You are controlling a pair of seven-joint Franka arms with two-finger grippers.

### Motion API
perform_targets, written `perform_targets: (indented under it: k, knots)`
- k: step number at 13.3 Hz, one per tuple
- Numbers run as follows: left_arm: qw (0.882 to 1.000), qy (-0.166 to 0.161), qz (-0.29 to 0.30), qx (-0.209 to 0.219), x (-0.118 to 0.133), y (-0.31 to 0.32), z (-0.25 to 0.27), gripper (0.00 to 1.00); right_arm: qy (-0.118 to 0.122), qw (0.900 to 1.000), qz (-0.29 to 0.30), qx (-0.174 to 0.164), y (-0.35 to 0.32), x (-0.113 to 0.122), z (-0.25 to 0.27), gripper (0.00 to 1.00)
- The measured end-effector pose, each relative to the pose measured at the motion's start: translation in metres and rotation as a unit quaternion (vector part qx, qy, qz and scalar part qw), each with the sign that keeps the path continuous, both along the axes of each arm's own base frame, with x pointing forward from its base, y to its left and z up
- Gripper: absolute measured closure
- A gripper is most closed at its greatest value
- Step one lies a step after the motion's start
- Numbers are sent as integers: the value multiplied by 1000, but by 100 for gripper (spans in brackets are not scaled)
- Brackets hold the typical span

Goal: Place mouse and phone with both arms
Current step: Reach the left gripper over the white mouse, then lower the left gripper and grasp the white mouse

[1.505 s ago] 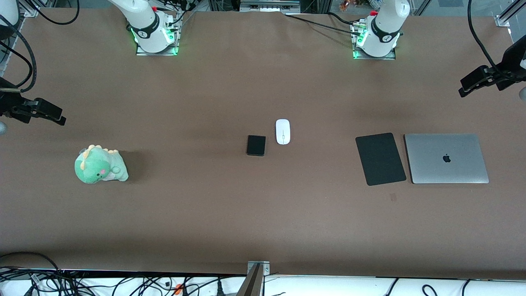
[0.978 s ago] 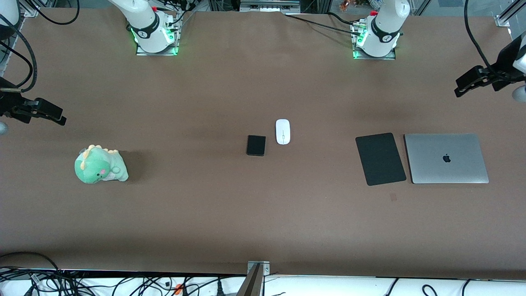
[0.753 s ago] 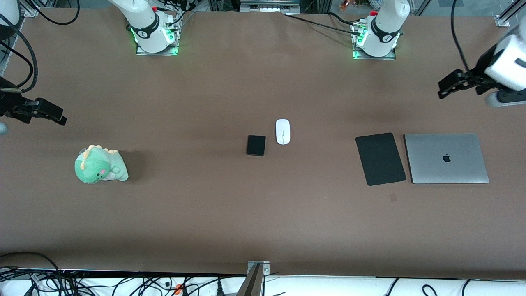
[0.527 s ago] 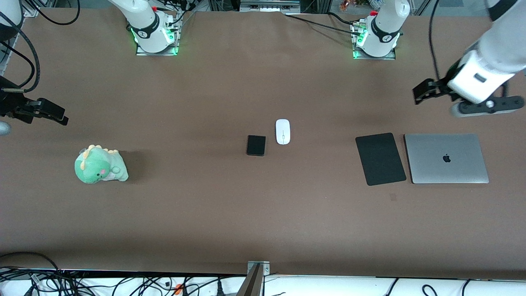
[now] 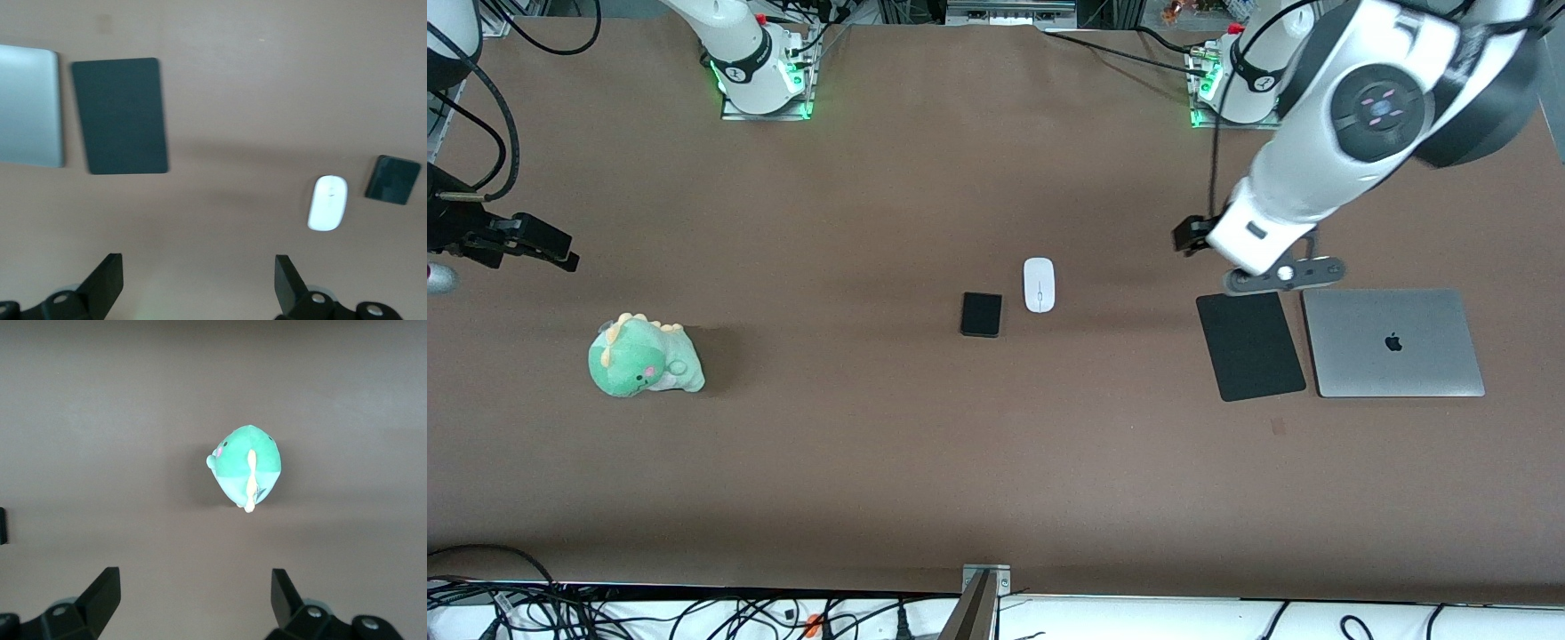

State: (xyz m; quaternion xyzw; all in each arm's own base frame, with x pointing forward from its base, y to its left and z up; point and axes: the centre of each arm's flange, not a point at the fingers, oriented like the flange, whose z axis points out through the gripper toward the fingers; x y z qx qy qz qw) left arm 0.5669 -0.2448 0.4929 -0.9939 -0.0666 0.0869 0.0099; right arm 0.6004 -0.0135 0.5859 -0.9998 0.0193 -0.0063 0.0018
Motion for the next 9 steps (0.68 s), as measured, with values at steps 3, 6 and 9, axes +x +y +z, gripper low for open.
perform_targets:
  k: [3, 6, 9]
  knots:
    - [1000, 10, -1, -11, 1, -43, -45, 0, 0, 1000, 4, 0, 4, 0, 0, 0]
    - [999, 24, -6, -19, -6, -90, -96, 0, 0, 1000, 4, 0, 4, 0, 0, 0]
    - [999, 38, -25, -29, -17, -128, -144, 0, 1, 1000, 4, 0, 4, 1, -1, 0]
